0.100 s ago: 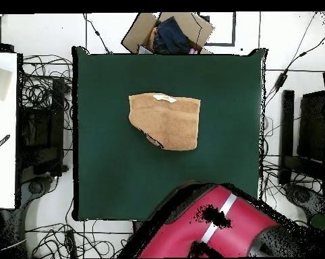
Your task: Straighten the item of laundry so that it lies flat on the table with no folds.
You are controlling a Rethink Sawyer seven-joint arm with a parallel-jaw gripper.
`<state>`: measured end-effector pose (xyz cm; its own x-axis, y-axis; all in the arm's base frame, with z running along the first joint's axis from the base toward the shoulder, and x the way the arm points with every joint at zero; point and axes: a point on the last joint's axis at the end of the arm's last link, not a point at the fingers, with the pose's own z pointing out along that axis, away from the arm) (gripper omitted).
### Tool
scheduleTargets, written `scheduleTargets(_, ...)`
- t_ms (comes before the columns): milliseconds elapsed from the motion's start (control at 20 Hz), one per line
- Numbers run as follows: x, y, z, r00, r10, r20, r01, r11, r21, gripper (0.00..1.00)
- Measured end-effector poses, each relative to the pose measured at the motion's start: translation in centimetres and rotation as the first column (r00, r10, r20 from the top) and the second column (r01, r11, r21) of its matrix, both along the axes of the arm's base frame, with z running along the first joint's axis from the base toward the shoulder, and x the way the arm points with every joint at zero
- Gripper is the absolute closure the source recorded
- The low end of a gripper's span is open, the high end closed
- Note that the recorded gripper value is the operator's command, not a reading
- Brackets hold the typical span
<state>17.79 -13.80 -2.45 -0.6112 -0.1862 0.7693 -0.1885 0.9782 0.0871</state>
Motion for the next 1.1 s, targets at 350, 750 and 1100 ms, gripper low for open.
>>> scheduleTargets(350,-0.2,-0.3,-0.7,1.000,-0.002,-0.008,0.002,1.000,0.004,0.00)
scheduleTargets(750,-0.3,-0.4,-2.1,1.000,-0.015,0.010,0.015,1.000,0.023,0.00)
scheduleTargets(1100,0.0,-0.1,-3.7,0.995,-0.007,0.098,0.002,0.999,0.050,0.00)
